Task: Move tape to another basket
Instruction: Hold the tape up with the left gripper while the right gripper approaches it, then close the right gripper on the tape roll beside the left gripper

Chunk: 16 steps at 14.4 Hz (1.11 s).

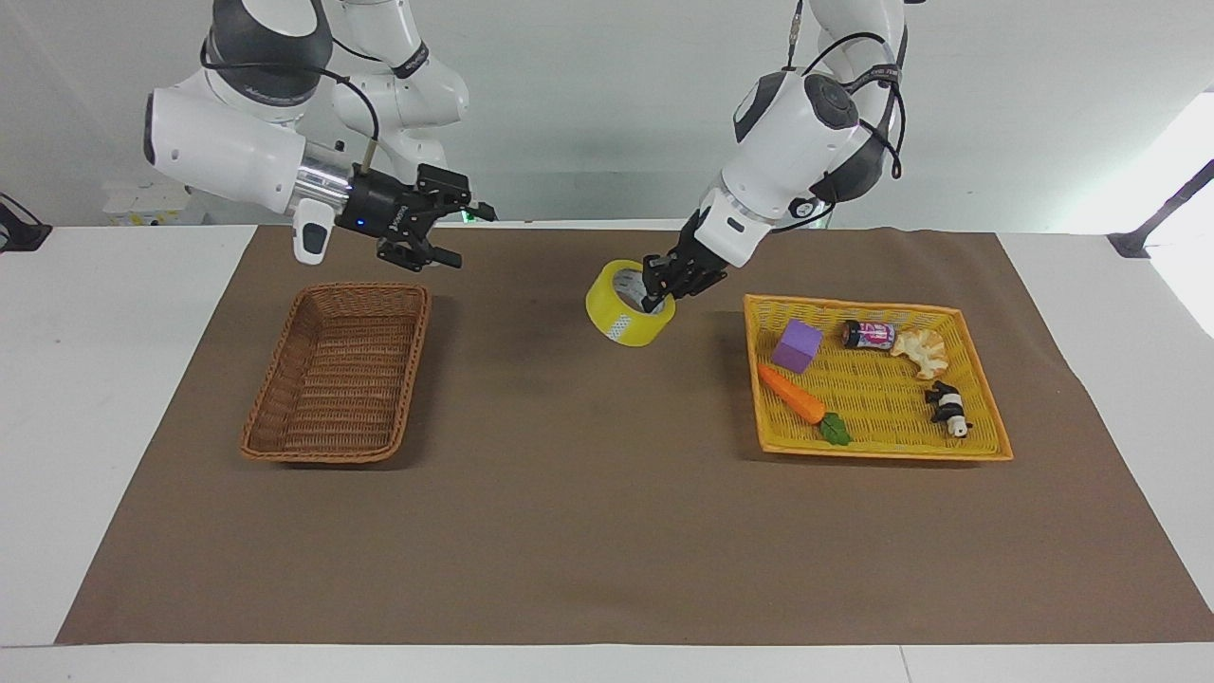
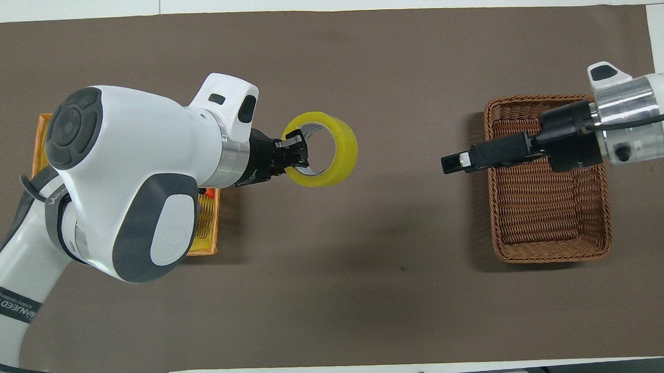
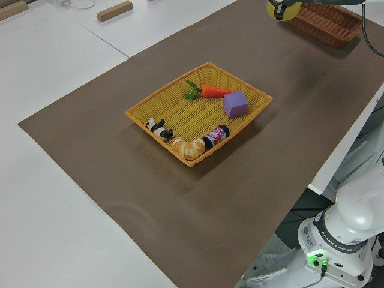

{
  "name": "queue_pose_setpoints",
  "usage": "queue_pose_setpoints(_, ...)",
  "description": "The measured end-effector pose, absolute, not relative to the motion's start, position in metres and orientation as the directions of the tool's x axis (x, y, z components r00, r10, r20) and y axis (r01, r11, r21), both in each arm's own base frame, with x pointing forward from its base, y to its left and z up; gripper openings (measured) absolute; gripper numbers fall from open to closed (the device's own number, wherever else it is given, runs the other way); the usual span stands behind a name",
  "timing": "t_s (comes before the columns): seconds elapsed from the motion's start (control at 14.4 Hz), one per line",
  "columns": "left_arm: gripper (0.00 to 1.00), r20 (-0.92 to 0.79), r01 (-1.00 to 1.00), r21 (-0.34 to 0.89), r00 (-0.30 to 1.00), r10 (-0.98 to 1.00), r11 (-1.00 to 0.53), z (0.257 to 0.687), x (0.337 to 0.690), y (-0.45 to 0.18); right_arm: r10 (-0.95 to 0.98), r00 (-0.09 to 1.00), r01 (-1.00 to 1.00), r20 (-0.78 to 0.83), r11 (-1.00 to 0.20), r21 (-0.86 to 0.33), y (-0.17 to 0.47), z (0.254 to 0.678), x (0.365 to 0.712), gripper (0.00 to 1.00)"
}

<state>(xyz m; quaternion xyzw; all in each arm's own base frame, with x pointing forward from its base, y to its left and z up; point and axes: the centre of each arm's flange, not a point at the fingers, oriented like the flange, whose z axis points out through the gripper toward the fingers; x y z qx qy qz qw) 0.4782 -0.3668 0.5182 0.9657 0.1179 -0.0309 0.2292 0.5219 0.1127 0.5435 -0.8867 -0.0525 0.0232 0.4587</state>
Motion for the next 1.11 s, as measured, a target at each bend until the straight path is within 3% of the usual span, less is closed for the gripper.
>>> queue_pose_setpoints(0.42, 0.22, -0.116, 0.243, 0.435, 0.97, 0.214, -0.867, 0.518, 0.478, -0.367, 0.031, 0.999, 0.032, 0.017, -0.567, -0.823, 0.186, 0.534, 0.522, 1.0)
queue_pose_setpoints(1.11, 0.22, -0.126, 0.26, 0.431, 0.966, 0.227, -0.864, 0.518, 0.477, -0.367, -0.064, 0.998, -0.046, -0.012, -0.545, -0.837, 0.215, 0.495, 0.537, 1.0)
